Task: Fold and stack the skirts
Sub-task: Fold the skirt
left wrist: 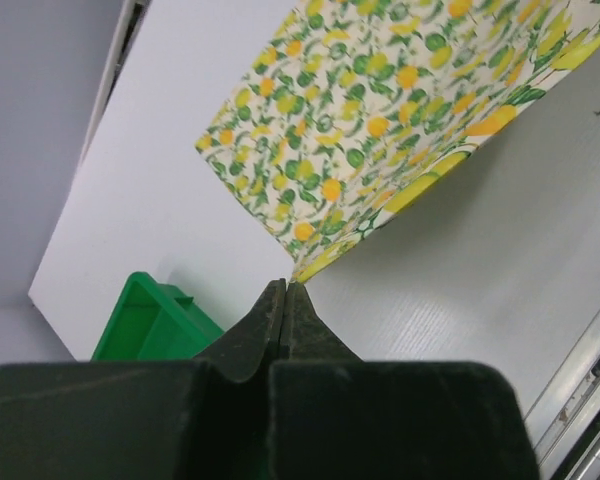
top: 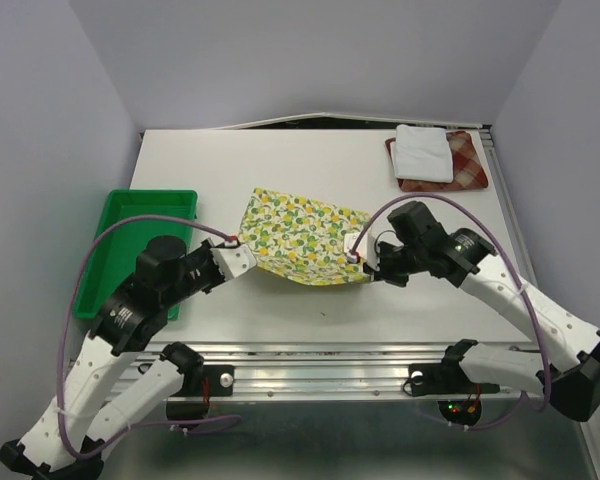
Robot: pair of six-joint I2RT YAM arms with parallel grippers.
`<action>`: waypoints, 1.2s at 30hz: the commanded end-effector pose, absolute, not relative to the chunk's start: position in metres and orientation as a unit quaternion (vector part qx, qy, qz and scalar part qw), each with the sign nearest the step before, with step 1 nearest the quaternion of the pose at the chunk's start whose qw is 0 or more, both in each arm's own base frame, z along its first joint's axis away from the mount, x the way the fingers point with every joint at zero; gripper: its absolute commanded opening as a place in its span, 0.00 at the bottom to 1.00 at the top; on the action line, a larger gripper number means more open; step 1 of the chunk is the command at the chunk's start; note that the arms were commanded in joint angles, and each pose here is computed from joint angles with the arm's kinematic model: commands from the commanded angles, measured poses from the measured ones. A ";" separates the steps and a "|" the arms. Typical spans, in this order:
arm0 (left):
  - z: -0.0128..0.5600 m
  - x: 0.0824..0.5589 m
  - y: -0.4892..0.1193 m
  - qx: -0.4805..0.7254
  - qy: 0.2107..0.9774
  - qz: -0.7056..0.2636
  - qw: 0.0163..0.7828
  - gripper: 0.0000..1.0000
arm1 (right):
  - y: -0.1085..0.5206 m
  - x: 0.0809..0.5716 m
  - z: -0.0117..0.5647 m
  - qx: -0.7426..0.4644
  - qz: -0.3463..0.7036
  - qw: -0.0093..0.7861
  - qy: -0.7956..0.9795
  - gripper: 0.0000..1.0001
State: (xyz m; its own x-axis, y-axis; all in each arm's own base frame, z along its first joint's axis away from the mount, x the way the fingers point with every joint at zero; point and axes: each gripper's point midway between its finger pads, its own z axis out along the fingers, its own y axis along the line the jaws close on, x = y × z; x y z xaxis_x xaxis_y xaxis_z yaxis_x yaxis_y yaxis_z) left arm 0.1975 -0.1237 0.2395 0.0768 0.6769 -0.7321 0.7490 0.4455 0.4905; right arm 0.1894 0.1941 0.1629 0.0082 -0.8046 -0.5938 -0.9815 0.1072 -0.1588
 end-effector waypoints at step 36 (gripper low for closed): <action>0.138 0.290 -0.131 0.547 0.756 -0.069 0.352 0.38 | 0.223 0.289 0.110 -0.626 0.121 0.242 0.732 0.01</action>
